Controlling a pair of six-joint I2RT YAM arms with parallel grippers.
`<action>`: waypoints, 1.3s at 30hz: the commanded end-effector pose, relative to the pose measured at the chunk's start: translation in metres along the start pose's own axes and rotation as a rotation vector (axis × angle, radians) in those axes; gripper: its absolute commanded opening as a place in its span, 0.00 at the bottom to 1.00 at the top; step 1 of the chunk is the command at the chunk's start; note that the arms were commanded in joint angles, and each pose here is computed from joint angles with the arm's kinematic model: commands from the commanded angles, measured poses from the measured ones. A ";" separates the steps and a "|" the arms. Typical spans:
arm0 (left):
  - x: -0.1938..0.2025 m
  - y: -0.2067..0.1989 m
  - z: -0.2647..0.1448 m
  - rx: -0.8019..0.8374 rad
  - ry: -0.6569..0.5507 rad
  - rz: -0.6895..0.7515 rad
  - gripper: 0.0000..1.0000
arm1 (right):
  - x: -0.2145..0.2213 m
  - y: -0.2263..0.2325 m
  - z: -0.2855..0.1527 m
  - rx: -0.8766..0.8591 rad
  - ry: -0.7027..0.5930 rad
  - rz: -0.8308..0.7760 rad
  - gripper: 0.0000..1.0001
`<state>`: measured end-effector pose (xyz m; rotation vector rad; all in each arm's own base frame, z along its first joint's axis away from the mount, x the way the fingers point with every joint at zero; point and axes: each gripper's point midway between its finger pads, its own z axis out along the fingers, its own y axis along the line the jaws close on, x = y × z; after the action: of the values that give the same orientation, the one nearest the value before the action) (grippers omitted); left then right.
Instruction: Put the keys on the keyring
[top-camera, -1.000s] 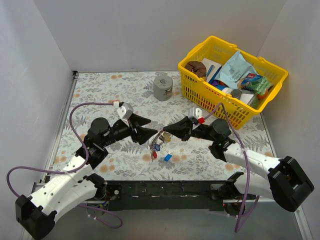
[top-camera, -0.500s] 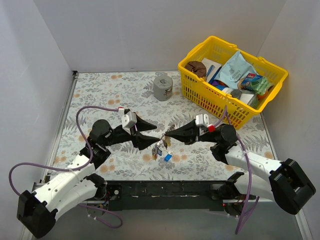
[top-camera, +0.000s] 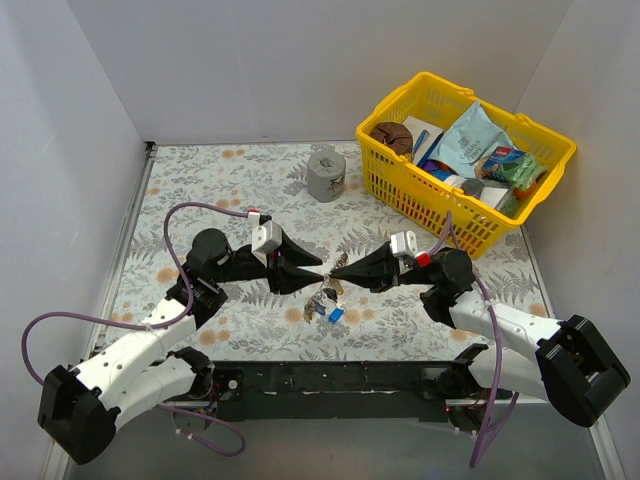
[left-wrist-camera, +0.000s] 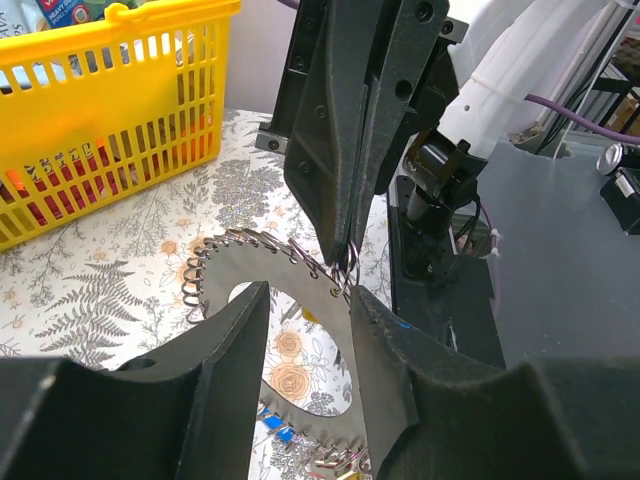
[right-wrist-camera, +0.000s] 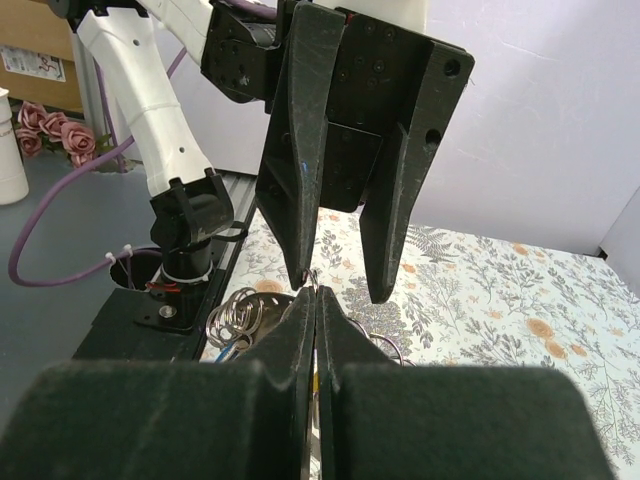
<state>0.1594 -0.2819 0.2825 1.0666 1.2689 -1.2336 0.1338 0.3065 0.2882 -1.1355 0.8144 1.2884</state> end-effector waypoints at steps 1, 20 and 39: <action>-0.018 -0.007 0.001 0.044 -0.025 0.049 0.37 | -0.025 0.000 0.004 -0.013 -0.074 -0.105 0.01; -0.019 -0.015 0.002 0.090 -0.029 0.041 0.38 | -0.021 -0.003 0.003 0.005 -0.066 -0.095 0.01; -0.020 -0.004 0.008 0.057 -0.022 -0.012 0.11 | -0.017 -0.001 0.001 0.011 -0.057 -0.081 0.01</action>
<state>0.1538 -0.2900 0.2827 1.1085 1.2826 -1.3312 0.1366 0.3064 0.2877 -1.1210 0.8236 1.2799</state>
